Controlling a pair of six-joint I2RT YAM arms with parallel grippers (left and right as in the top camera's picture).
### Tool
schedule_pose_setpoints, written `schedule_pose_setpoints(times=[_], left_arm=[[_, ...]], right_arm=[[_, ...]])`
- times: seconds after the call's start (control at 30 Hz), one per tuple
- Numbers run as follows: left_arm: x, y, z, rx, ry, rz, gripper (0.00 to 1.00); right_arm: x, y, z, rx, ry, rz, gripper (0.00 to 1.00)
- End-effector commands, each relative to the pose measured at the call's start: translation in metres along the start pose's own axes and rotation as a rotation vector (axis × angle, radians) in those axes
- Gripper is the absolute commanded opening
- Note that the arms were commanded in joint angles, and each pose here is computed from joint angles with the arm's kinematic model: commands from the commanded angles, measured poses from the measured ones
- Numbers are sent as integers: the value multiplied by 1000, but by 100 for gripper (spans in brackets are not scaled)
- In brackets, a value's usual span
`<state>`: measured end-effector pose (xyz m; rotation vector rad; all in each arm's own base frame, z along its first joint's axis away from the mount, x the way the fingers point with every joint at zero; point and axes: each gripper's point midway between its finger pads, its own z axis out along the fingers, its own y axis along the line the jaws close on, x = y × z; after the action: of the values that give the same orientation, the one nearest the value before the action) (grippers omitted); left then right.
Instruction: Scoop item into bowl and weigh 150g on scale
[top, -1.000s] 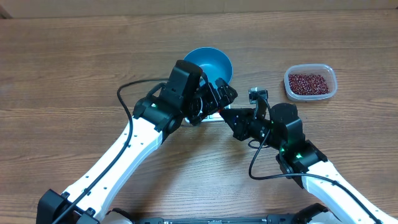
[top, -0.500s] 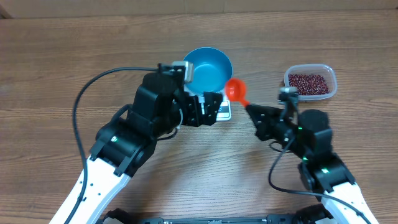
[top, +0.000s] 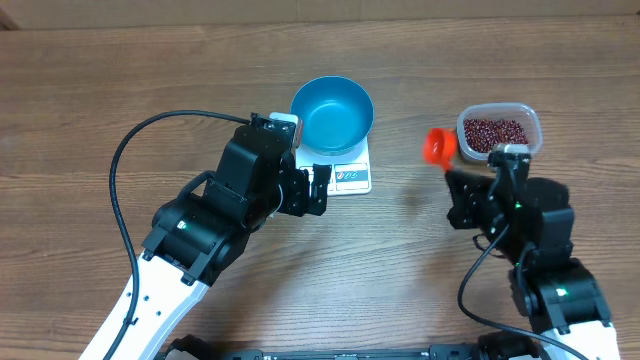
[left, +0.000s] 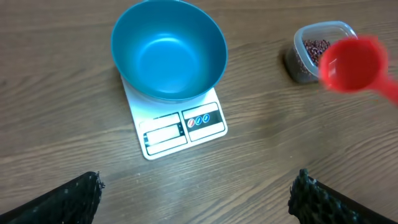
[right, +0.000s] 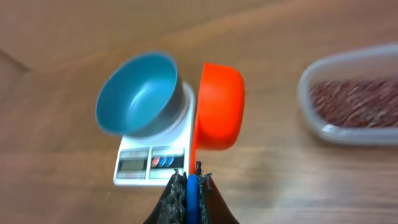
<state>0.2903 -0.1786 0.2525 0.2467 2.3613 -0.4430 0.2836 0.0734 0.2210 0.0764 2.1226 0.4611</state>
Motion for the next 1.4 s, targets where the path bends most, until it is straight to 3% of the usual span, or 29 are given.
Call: schedule_pose_setpoints(times=[0.0,0.57,0.83,1.13,1.23,1.37], left_arm=[[-4,-2,2,-5,-8,58,100],[15,5,36,-43,110,58,100],[23,-6,45,18,155,59,100],[18,-9,-7,58,74,245,100],[24,-2,-29,38,65,251,100],[13,-5,-63,56,-51,263,100]], right_arm=[[-30,-10,-15,93,-94,-50,3],[-9,-12,-14,91,-4,-40,4],[-5,-28,-9,175,16,-44,4],[-4,-31,8,192,76,-38,3],[-11,-28,8,187,58,-40,4],[-15,-27,7,184,46,-41,4]])
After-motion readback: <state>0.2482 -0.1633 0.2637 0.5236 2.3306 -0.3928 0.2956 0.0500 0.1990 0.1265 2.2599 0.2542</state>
